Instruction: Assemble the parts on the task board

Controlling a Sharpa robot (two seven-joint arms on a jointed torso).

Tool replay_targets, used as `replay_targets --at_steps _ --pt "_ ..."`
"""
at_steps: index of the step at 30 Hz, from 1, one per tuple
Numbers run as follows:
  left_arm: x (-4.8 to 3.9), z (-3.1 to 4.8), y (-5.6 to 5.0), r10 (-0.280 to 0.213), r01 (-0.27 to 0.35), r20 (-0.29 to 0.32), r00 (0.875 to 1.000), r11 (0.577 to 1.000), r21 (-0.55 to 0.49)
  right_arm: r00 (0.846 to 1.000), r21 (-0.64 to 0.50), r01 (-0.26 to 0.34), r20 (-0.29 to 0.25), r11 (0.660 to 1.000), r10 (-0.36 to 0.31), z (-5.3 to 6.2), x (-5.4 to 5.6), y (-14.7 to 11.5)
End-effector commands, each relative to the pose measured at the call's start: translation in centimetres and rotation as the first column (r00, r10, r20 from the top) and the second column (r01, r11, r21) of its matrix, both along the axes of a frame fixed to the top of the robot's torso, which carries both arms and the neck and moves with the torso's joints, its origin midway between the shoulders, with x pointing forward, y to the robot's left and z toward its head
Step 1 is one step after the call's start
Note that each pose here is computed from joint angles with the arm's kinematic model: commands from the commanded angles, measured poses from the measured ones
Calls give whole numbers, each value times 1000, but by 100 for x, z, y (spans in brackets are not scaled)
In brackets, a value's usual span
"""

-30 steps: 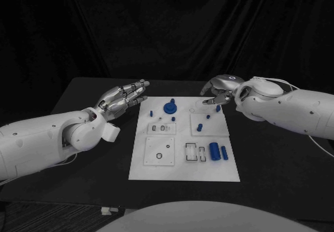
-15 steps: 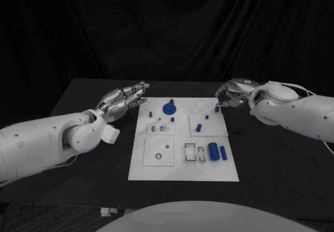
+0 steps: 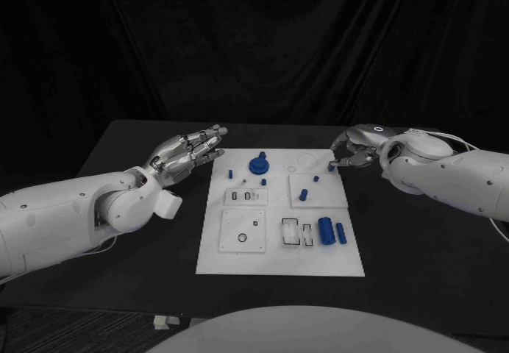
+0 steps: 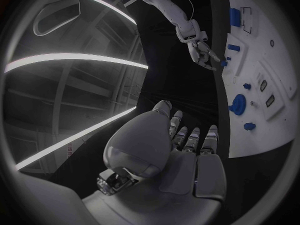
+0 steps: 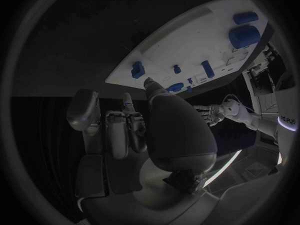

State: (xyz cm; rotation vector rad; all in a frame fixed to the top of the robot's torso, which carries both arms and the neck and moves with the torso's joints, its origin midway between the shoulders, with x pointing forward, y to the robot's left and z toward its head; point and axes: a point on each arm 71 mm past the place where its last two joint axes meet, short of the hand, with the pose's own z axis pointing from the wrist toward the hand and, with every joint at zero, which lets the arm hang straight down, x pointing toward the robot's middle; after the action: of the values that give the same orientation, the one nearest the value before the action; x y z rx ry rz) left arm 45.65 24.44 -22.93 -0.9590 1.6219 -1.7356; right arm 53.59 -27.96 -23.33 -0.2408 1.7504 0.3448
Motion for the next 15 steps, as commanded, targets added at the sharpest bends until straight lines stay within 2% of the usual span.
replay_targets --at_steps 1,15 --pt "-9 12 -11 -7 7 10 1000 1000 -15 1000 -1 18 9 1000 -18 -10 8 -13" --pt "-8 9 -14 -8 9 9 1000 1000 -16 1000 -10 16 -11 1000 -17 -70 16 9"
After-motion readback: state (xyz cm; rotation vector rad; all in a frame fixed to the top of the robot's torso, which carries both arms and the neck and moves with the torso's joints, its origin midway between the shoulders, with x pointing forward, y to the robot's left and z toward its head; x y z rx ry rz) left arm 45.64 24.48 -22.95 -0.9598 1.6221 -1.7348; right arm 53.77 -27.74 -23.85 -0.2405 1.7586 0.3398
